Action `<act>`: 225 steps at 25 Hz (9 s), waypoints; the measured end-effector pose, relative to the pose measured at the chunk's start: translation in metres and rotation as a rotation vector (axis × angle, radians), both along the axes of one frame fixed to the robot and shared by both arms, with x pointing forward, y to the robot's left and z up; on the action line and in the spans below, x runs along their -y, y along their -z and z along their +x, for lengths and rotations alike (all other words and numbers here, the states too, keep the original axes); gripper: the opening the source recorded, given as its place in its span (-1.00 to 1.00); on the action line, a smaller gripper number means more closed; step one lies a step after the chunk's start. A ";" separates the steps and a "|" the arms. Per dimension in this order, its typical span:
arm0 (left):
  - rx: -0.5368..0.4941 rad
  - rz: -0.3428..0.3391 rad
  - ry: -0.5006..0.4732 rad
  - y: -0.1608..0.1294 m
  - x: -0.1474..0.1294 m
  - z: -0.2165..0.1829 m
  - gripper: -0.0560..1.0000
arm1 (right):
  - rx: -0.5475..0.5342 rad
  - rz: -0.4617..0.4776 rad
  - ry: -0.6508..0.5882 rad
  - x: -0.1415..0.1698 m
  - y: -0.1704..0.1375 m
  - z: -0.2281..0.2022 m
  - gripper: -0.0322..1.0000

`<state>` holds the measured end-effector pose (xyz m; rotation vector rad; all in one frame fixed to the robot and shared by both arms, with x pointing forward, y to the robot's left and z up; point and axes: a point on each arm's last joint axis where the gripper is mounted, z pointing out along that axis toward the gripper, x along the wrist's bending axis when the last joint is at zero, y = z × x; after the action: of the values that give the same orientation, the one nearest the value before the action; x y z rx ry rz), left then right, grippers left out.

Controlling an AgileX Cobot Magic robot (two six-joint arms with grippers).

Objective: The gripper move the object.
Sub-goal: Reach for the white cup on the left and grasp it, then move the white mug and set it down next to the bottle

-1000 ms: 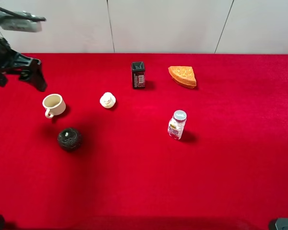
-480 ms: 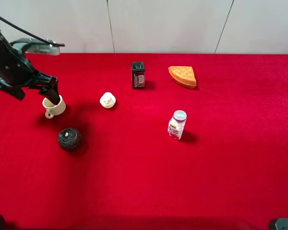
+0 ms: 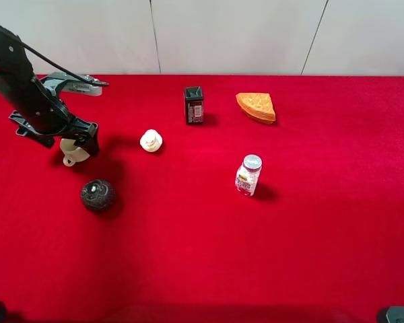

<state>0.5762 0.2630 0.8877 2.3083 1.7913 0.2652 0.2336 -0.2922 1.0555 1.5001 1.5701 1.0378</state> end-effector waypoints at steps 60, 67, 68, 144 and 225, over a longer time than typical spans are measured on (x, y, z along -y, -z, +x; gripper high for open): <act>-0.014 -0.006 -0.026 0.006 0.000 0.001 0.10 | 0.000 0.000 0.000 0.000 0.000 0.000 0.41; 0.001 -0.010 -0.024 -0.019 0.000 -0.004 0.10 | 0.000 0.000 0.000 0.000 0.000 0.000 0.41; 0.007 -0.011 -0.024 -0.022 0.000 -0.005 0.10 | 0.000 0.000 0.000 0.000 0.000 0.000 0.41; 0.021 -0.179 0.246 -0.169 0.208 -0.075 0.10 | 0.000 0.000 0.000 0.000 0.000 0.000 0.41; 0.022 -0.099 0.508 -0.002 0.278 -0.093 0.49 | 0.000 0.004 -0.003 0.000 0.000 0.000 0.41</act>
<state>0.4830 -0.0147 0.8893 2.5690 1.1204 0.1129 0.2336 -0.2919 1.0555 1.5010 1.5713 1.0428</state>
